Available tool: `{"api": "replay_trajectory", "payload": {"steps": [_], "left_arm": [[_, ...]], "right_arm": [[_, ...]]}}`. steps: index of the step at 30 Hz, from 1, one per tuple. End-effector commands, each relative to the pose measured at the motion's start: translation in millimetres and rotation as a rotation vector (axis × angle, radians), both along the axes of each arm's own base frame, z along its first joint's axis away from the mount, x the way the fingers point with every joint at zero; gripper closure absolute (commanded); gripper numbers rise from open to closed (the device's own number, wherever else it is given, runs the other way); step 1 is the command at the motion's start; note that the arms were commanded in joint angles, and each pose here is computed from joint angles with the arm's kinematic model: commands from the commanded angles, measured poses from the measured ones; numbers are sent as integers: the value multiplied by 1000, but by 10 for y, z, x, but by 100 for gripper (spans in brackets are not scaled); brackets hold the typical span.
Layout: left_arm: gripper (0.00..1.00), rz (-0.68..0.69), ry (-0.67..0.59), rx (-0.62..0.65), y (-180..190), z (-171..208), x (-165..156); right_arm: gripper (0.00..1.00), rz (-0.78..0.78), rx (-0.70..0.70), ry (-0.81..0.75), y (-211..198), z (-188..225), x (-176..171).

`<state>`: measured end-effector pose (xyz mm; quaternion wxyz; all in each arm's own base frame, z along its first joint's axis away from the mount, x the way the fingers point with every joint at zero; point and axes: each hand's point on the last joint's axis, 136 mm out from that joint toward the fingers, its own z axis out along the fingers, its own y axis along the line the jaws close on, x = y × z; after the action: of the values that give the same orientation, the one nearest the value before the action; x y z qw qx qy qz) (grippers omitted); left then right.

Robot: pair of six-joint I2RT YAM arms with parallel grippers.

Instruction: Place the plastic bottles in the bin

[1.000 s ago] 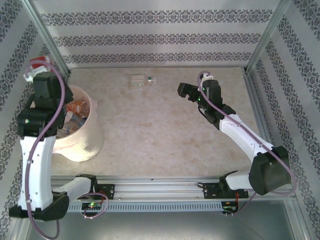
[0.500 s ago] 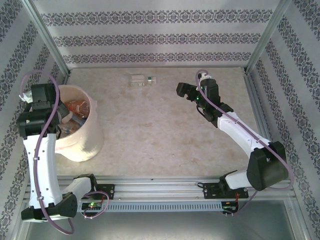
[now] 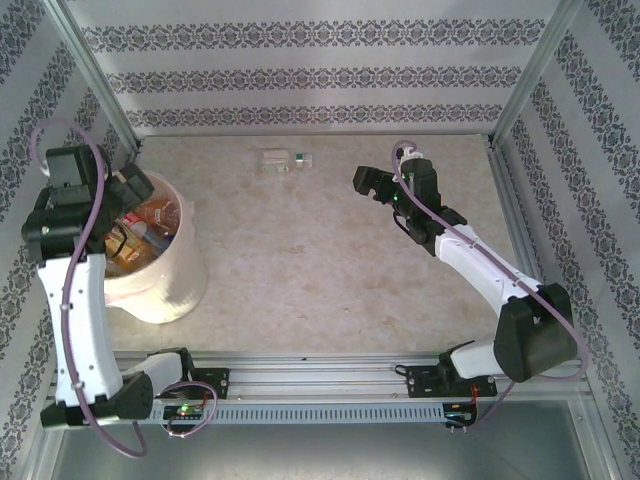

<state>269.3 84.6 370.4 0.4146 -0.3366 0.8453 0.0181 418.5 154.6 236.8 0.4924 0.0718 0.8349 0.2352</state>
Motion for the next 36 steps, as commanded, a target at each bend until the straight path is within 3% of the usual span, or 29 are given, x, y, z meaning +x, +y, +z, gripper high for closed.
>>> {"api": "replay_trajectory", "payload": {"steps": [1, 8, 13, 25, 36], "left_arm": [[0, -5, 4, -31, 47, -109, 284], [0, 134, 194, -69, 211, -822, -2], [0, 151, 188, -147, 229, -995, -109], [0, -90, -14, -248, -37, -605, 593], [0, -108, -115, -169, 207, -616, 1317]], "right_arm": [[2, -35, 6, -17, -94, 51, -62], [2, -51, -4, -12, -158, 22, -83], [2, -43, 0, -8, -134, 30, -42], [2, -68, 3, 3, -194, -4, -90], [2, -71, 7, 9, -212, 14, -126]]}}
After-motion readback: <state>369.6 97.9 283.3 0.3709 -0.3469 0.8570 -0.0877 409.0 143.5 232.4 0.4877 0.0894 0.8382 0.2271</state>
